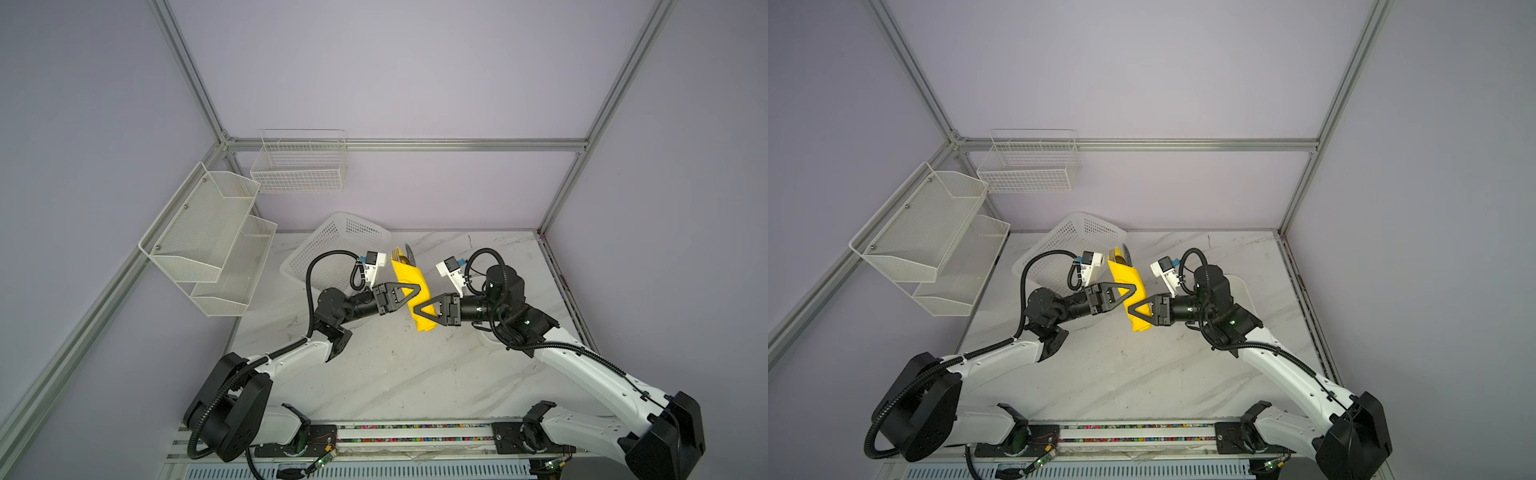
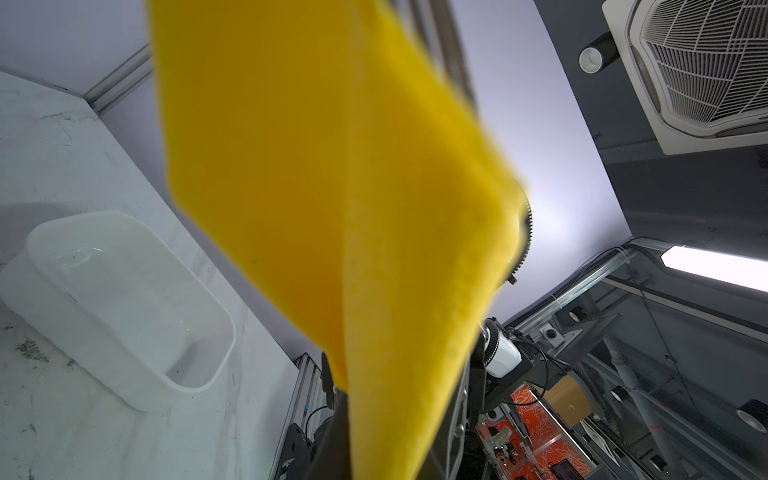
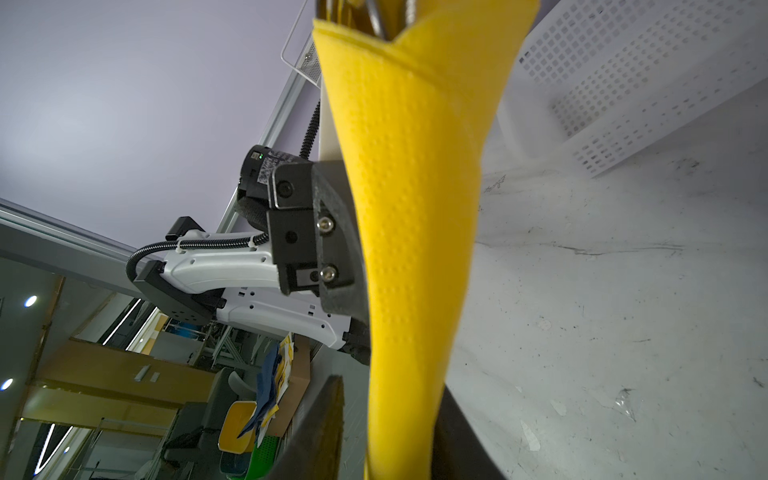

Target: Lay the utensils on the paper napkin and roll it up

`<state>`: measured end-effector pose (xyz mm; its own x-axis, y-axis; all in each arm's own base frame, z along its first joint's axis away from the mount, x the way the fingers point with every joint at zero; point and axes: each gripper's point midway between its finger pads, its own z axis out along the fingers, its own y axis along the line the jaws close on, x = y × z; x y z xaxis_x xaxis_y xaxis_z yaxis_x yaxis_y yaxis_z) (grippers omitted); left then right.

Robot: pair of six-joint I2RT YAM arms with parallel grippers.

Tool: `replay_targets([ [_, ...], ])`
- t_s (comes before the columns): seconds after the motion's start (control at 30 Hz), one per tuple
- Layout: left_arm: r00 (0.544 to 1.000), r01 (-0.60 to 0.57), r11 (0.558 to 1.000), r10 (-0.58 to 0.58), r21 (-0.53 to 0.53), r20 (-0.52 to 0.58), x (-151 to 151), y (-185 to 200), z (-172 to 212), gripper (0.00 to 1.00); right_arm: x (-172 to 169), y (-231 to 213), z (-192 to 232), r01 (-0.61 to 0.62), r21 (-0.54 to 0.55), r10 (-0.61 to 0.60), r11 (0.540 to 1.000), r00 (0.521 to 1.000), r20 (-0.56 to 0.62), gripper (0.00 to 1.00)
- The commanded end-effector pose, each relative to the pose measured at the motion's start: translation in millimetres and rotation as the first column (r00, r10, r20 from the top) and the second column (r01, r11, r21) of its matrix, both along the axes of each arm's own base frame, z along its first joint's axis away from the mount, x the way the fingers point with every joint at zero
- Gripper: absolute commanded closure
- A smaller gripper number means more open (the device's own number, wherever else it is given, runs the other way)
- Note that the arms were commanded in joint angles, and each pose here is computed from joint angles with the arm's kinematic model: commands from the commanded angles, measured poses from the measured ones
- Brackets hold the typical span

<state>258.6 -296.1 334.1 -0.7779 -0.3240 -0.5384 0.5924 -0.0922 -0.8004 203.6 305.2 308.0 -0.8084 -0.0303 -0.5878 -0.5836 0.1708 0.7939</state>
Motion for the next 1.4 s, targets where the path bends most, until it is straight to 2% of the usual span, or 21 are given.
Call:
replay_targets([
  [0.0,0.990,-0.008,0.996,0.021,-0.091,0.140,-3.8,6.9,53.6,0.88,1.1,2.7,10.0,-0.025,0.028,0.024,0.999,0.999,0.043,0.69],
  [0.17,0.990,-0.008,0.996,0.020,-0.087,0.139,-3.4,6.4,52.5,0.88,1.6,3.7,16.6,-0.029,0.039,0.027,0.999,0.998,0.061,0.82],
  [0.3,0.991,-0.009,0.997,0.020,-0.081,0.133,-2.6,5.5,49.5,0.86,2.4,2.1,19.1,-0.016,0.042,0.013,0.999,0.997,0.072,0.86],
  [0.43,0.993,-0.016,0.998,0.024,-0.068,0.116,-1.0,5.2,41.7,0.76,3.9,1.0,22.1,-0.001,0.045,-0.003,0.999,0.997,0.082,0.88],
  [0.5,0.994,-0.016,0.998,0.023,-0.062,0.107,-0.4,4.3,38.0,0.68,3.9,0.9,22.9,0.001,0.046,-0.005,0.999,0.996,0.085,0.88],
  [0.7,0.997,0.001,0.999,0.002,-0.036,0.078,0.8,-0.6,27.3,0.56,5.3,0.7,23.0,0.008,0.045,-0.012,0.999,0.996,0.085,0.89],
  [0.8,0.998,0.008,0.999,-0.006,-0.031,0.069,1.7,-4.7,23.9,0.53,5.7,1.4,21.9,0.007,0.043,-0.011,0.999,0.996,0.084,0.89],
  [0.9,0.997,0.018,0.999,-0.016,-0.027,0.069,1.6,-8.3,23.4,0.55,6.4,1.1,21.1,0.011,0.041,-0.015,0.999,0.996,0.083,0.88],
  [1.17,0.996,-0.018,0.999,0.022,-0.042,0.082,3.6,-4.4,28.5,0.78,6.2,-1.4,13.1,0.027,0.019,-0.028,0.999,0.997,0.073,0.85],
  [1.3,0.996,-0.022,0.999,0.026,-0.045,0.088,2.8,-3.4,30.2,0.83,4.2,-3.9,12.6,0.035,0.016,-0.036,0.999,0.997,0.069,0.81],
  [1.37,0.995,-0.025,0.999,0.029,-0.049,0.091,2.6,-2.7,31.5,0.84,5.8,-6.9,13.4,0.060,0.009,-0.061,0.998,0.996,0.059,0.74],
])
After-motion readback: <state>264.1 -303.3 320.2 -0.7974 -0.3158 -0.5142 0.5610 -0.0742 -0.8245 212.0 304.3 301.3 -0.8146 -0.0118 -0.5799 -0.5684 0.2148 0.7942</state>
